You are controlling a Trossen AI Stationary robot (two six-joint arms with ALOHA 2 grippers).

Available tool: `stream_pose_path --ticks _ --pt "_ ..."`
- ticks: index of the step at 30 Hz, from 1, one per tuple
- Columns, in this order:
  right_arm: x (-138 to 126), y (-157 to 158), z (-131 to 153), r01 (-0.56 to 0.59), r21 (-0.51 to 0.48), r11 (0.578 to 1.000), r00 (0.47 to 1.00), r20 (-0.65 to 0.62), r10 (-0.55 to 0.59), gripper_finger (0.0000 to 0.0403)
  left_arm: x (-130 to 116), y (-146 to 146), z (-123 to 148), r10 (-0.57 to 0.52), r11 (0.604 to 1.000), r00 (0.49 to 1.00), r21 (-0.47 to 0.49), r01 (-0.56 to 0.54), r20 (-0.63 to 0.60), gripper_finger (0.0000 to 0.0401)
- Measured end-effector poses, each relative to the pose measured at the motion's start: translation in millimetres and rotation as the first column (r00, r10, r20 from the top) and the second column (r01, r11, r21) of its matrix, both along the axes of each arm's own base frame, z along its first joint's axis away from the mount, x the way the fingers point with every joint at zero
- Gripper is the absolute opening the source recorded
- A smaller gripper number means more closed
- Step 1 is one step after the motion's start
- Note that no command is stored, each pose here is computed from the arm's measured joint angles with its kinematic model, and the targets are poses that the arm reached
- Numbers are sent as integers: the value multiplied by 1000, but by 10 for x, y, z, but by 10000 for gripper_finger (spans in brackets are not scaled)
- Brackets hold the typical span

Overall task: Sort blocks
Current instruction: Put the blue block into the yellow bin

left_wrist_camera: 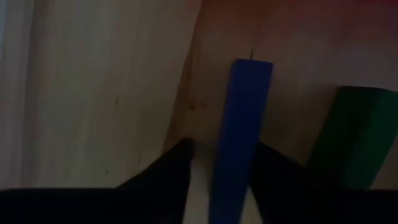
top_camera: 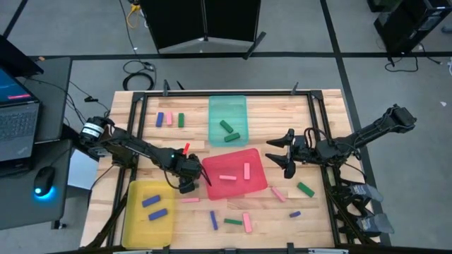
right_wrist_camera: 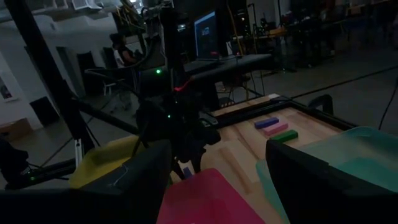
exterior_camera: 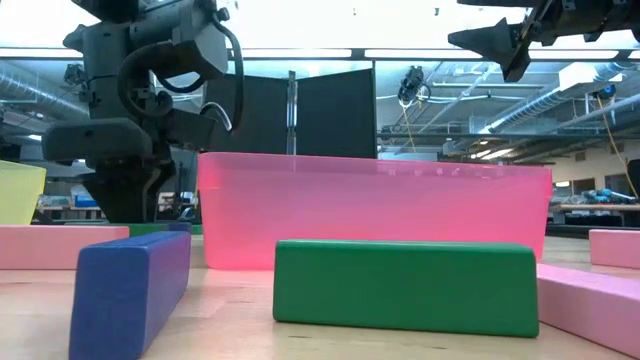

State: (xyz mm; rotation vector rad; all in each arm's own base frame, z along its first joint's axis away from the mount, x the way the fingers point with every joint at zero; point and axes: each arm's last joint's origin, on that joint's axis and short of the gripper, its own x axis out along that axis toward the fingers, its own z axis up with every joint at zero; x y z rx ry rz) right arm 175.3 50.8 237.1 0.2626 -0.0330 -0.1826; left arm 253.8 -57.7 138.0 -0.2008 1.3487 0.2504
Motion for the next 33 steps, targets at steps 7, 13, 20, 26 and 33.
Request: stream_pose_path --ticks 7,13,20,26,33 --pt "0 -1 0 3 0 1000 1000 0 -3 274 -7 3 9 -18 1000 1000 7 18 1 63" --pt "-1 -1 1 3 0 1000 1000 1 -3 274 -25 19 250 -6 994 1000 108 6 -2 63" --pt "-1 0 2 3 1 1000 1000 1 -3 274 16 -178 965 -91 993 972 94 71 219 63" --pt "0 -1 -5 3 -2 1000 1000 -6 -3 274 -145 -527 1275 -107 985 984 -116 124 141 63" --pt "0 -1 -10 3 -9 1000 1000 -12 -3 274 -511 -923 1252 26 949 991 -308 -66 -133 63"
